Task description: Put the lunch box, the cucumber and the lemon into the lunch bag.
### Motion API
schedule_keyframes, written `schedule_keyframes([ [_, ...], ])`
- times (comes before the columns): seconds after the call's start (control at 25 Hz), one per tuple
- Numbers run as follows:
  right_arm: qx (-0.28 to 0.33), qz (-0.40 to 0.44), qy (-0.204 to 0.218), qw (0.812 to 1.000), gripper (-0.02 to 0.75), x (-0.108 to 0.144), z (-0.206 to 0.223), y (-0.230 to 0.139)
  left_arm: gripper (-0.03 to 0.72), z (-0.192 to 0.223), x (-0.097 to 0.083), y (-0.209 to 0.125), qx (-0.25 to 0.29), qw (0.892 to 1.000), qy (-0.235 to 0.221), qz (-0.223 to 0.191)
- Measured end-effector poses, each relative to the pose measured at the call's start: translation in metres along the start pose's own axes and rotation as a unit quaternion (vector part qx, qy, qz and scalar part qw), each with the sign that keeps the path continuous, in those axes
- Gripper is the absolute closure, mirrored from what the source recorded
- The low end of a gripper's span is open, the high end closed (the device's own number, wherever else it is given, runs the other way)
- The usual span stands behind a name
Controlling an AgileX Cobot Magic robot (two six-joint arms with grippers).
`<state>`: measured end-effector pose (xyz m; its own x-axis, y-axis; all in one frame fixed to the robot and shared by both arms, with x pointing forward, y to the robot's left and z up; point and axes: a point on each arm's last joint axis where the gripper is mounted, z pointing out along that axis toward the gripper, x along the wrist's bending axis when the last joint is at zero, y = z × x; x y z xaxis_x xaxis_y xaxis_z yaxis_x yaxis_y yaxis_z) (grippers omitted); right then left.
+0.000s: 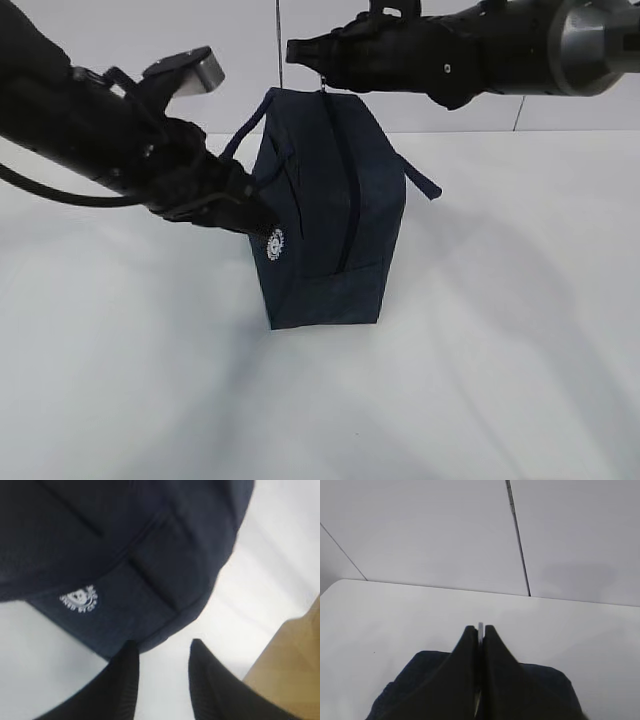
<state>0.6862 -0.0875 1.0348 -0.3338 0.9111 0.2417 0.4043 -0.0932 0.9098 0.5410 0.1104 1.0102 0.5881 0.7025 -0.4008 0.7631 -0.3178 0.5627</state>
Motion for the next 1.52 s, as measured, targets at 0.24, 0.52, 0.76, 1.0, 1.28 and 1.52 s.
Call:
schedule_keyframes([
  [0.24, 0.000, 0.001, 0.000, 1.000, 0.738, 0.000, 0.000, 0.000, 0.354, -0.012, -0.004, 0.013, -0.066, 0.997, 0.007, -0.030],
  [0.52, 0.000, 0.002, 0.000, 1.000, 0.738, 0.000, 0.000, 0.000, 0.279, -0.013, -0.001, 0.021, -0.116, 0.991, 0.016, -0.069],
  [0.76, 0.000, 0.004, 0.000, 1.000, 0.738, 0.000, 0.000, 0.000, 0.276, -0.011, -0.001, 0.042, -0.142, 0.988, 0.009, -0.066],
  [1.0, 0.000, 0.004, 0.000, 1.000, 0.738, 0.000, 0.000, 0.000, 0.276, 0.016, 0.012, 0.052, -0.129, 0.989, 0.010, -0.074],
  [1.28, 0.000, 0.004, 0.000, 1.000, 0.738, 0.000, 0.000, 0.000, 0.494, 0.022, 0.017, 0.057, -0.101, 0.994, 0.013, -0.028],
  [1.52, 0.004, 0.006, -0.001, 1.000, 0.738, 0.001, 0.000, -0.001, 0.683, 0.002, 0.041, 0.059, -0.045, 0.998, 0.029, 0.029],
])
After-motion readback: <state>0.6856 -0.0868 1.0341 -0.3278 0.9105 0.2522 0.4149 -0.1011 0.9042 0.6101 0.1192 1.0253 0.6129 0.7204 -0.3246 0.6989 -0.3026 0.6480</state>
